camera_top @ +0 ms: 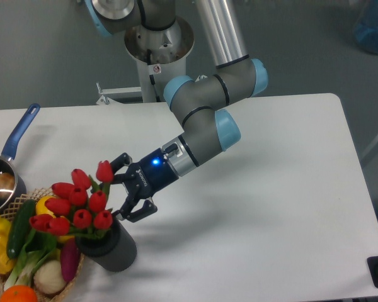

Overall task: Pick up the flowers from the vase
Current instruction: 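Close the gripper around the tulip stems just above the vase rim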

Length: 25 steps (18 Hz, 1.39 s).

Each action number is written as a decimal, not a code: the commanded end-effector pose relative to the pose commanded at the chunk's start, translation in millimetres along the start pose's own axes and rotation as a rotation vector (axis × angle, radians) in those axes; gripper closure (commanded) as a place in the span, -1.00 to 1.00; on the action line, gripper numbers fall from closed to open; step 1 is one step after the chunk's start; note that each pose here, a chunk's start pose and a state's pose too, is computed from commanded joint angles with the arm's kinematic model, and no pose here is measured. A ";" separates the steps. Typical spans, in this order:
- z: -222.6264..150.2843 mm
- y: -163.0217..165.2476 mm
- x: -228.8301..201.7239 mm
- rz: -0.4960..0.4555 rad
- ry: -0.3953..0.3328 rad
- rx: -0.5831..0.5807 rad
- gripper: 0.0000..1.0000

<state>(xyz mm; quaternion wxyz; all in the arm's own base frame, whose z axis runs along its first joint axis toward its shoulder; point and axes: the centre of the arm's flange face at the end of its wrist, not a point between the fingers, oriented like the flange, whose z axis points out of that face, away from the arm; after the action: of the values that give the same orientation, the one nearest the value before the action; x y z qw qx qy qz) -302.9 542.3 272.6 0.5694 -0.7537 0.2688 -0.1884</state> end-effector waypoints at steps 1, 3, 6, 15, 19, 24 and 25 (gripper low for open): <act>0.1 0.5 1.1 -0.003 0.001 0.000 0.74; -1.5 1.3 1.4 -0.007 -0.002 0.000 0.74; -4.5 3.4 0.8 -0.016 -0.007 0.000 0.87; -16.9 -4.8 1.6 -0.032 -0.028 0.003 1.00; -22.7 -20.3 3.5 -0.040 -0.036 0.023 1.00; -25.4 -32.5 5.3 -0.032 -0.037 0.056 1.00; -25.9 -34.3 5.8 -0.029 -0.037 0.057 1.00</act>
<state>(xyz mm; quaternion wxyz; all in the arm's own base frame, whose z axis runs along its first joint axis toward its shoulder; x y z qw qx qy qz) -307.0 526.3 312.7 0.5929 -0.7443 0.2416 -0.1902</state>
